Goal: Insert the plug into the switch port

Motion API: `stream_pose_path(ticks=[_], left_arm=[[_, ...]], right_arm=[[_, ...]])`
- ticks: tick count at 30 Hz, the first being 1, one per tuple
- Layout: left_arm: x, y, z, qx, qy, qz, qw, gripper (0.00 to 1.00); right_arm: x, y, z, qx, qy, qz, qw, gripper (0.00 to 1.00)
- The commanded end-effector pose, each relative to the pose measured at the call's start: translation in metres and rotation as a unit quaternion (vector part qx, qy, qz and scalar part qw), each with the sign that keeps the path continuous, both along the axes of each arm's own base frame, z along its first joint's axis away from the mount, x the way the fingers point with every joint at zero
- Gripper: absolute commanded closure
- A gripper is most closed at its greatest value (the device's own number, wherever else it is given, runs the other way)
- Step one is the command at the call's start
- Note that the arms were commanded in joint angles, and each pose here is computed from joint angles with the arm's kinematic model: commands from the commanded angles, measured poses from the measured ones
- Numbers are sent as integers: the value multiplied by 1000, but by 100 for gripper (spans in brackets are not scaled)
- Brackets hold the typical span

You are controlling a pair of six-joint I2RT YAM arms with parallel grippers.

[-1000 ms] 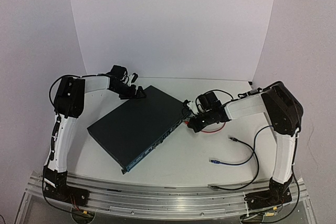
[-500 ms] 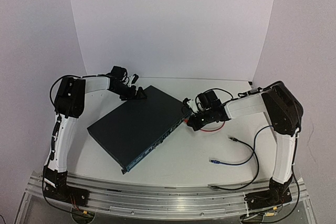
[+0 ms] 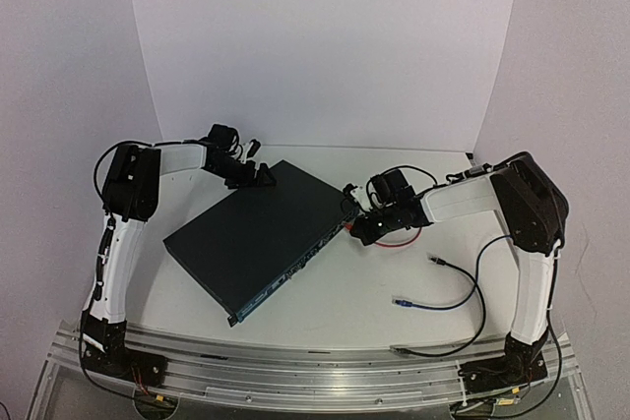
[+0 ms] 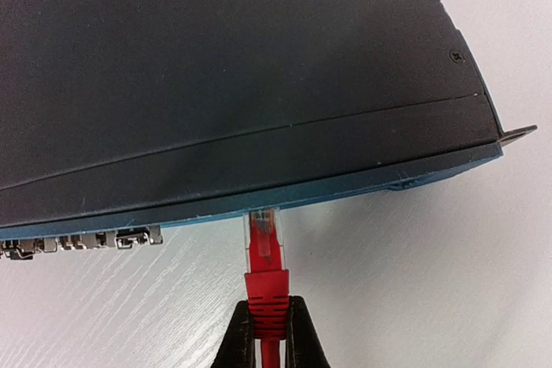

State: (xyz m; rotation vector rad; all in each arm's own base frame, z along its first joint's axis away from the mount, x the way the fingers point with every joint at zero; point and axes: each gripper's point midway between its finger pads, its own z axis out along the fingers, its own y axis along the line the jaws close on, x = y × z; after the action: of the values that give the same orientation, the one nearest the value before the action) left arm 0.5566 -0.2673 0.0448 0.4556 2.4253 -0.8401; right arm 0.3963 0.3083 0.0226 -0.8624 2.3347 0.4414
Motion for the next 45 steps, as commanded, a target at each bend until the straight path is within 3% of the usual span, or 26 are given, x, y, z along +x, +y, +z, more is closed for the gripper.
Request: stream_pose_path(ticks=[1,22,30,45], left_arm=[[3,-1,2,-4,-1,-5,1000,1],[0,-3,-1,-7,3,-14,1000,1],[0,-4,-3,-7,5,-17,1000,1],[-3,-4,-6,-7,11,-20,1000,2]], right_arm=[[6,19,30,34,-30,16,999,100],[21,15,47,18,-62,-17,998,100],[14,28,54,52,-46,3,998,100],[19,27,74,56,-78,-9,995,100]])
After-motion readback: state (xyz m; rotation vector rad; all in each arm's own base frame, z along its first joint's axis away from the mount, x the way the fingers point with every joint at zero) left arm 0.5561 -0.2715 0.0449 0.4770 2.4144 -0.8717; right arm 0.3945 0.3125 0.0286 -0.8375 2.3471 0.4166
